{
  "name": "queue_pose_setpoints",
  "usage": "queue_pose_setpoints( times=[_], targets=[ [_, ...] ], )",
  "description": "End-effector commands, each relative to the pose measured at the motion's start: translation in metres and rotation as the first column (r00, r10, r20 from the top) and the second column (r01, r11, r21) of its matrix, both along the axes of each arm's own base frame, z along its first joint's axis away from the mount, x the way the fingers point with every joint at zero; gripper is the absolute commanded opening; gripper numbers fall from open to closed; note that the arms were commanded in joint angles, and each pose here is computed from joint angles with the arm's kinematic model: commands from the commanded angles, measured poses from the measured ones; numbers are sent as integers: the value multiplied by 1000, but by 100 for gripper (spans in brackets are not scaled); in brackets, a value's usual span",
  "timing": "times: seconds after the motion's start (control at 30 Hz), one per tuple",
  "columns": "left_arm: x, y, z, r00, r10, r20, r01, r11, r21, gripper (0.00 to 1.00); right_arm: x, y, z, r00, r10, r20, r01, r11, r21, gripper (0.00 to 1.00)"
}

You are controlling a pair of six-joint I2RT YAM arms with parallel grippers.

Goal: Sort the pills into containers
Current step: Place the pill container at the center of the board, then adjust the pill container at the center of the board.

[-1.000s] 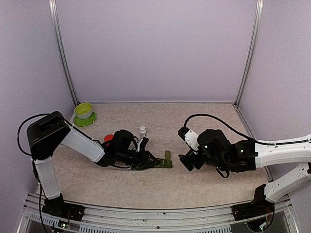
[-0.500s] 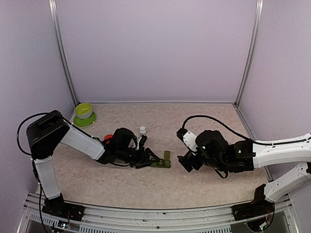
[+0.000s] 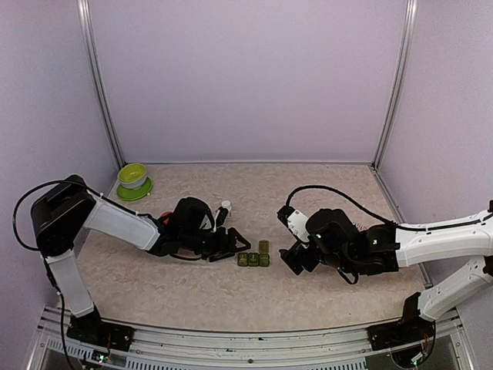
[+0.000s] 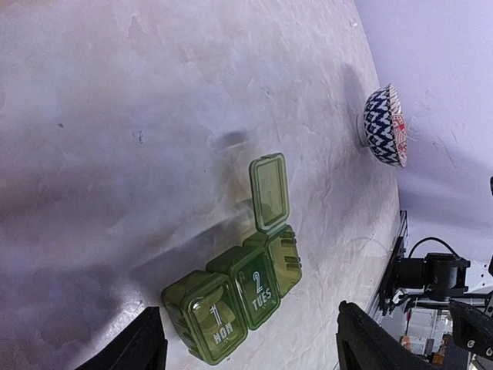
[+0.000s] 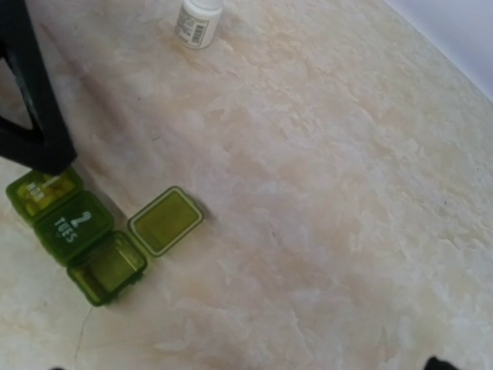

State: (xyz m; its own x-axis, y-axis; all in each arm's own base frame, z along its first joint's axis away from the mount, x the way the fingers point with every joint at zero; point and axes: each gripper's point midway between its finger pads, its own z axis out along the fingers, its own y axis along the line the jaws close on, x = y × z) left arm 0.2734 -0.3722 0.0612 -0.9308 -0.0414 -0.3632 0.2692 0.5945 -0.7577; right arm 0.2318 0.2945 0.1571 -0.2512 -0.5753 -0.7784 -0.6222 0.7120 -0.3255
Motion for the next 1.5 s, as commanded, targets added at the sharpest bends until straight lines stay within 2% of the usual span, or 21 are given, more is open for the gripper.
queue_pose_setpoints(
  times=[0.0,0.33,0.57,0.63,1.03,1.47],
  targets=[
    [3,-1,21,999,11,46,-11,1000,-6,74,2,0,-9,1000,-20,-20,20,1000,7,100],
    [-54,-4,18,999,42,-30,-42,999,3,81,2,-3,-8,999,-30,-19,31,999,18,100],
    [-73,-7,-1,996,49,-76,-49,999,3,89,2,-4,-10,999,-32,-15,32,999,9,100],
    [-71,-12,-6,996,42,-81,-42,999,4,93,2,-4,-10,999,-32,-16,32,999,13,100],
    [-43,-31,-27,996,48,-79,-47,999,20,99,-1,-11,-8,999,-42,-16,43,999,28,100],
    [3,-19,-26,996,90,-11,-89,993,78,99,0,-8,-11,999,-38,-18,38,999,20,100]
  ],
)
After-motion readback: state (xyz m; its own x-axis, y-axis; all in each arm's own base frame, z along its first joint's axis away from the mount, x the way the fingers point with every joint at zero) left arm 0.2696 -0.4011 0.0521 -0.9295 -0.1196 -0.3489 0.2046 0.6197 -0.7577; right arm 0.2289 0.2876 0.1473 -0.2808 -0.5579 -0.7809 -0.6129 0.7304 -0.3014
